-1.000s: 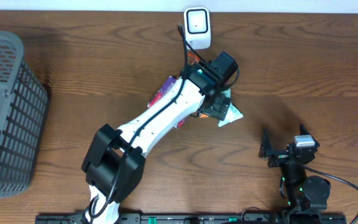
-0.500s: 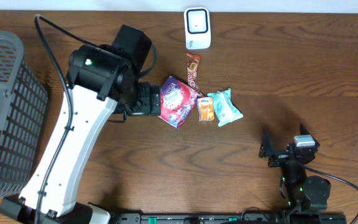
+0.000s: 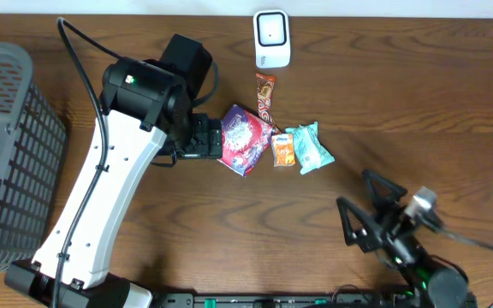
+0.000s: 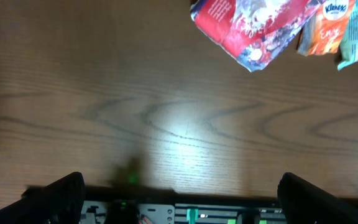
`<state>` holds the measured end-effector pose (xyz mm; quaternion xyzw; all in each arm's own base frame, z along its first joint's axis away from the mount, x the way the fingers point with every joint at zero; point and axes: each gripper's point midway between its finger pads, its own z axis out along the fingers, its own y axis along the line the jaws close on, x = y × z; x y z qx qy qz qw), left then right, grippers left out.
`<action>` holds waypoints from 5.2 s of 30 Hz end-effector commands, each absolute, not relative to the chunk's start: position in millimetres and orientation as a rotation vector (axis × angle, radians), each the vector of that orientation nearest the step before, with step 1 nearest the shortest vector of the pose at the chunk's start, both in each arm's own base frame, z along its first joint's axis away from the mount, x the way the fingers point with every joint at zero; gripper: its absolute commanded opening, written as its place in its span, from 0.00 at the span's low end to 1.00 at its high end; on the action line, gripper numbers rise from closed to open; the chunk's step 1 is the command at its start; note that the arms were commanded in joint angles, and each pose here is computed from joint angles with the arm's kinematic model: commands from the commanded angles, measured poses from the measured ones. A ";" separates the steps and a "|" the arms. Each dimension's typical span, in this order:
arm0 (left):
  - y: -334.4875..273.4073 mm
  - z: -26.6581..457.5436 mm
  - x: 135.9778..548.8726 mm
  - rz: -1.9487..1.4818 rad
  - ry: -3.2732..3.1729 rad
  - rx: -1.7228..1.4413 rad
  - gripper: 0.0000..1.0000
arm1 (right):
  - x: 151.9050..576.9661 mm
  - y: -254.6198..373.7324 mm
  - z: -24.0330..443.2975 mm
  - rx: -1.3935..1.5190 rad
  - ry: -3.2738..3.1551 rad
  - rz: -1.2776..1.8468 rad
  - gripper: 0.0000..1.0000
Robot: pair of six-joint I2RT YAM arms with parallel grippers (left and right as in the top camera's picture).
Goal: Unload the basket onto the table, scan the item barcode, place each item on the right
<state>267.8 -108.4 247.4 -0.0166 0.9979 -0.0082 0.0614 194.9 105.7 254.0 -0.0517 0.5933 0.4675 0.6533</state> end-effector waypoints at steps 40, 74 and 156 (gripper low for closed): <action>-105.3 246.0 267.4 -0.011 3.025 -0.074 0.98 | 394.8 114.5 45.4 -0.043 2.891 0.763 0.65; -105.3 246.0 267.4 -0.011 3.025 -0.074 0.98 | 376.9 -80.5 77.8 0.510 2.598 -1.175 0.12; -105.3 246.0 267.4 -0.011 3.025 -0.074 0.98 | 379.5 -71.6 77.4 0.633 2.487 -1.170 0.02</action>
